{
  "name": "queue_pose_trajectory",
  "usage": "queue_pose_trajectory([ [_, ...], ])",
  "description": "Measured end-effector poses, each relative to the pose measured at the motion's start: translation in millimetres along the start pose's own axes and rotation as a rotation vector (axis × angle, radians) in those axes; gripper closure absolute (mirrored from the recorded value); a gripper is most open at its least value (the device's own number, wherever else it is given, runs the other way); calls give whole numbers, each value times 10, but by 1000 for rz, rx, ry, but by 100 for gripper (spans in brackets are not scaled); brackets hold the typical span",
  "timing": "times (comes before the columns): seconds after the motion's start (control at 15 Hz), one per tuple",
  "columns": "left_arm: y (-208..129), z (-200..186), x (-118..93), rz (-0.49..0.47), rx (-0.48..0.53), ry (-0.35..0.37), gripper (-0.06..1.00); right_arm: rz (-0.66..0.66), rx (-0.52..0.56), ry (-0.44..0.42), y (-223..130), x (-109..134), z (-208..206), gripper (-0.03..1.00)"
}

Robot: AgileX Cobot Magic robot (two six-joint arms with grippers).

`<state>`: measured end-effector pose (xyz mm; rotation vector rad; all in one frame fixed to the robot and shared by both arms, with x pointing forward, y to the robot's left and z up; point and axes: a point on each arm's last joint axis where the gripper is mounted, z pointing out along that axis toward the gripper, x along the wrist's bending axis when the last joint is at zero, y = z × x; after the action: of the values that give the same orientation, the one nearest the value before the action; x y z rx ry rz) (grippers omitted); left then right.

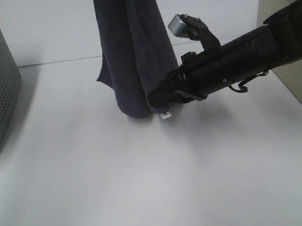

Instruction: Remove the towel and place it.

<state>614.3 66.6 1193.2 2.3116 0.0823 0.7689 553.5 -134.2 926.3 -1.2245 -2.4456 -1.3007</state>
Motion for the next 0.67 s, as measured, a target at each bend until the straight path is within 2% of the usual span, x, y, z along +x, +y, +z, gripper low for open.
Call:
queue_pose_trajectory([
  [0.2,-117,-9,-18,11,129,-22,94,-43,86,-88,73,155,-317,94],
  [0.33,-168,-31,-74,-2,190,-82,94,-91,99,-182,165,320,-655,94],
  [0.4,-172,-59,-93,-27,205,-100,94,-107,94,-220,196,391,-796,94],
  [0.53,-133,-164,-92,-100,199,-84,94,-149,77,-281,240,505,-1023,94],
  [0.67,-112,-216,-87,-134,194,-72,94,-225,47,-352,272,688,-1346,94],
])
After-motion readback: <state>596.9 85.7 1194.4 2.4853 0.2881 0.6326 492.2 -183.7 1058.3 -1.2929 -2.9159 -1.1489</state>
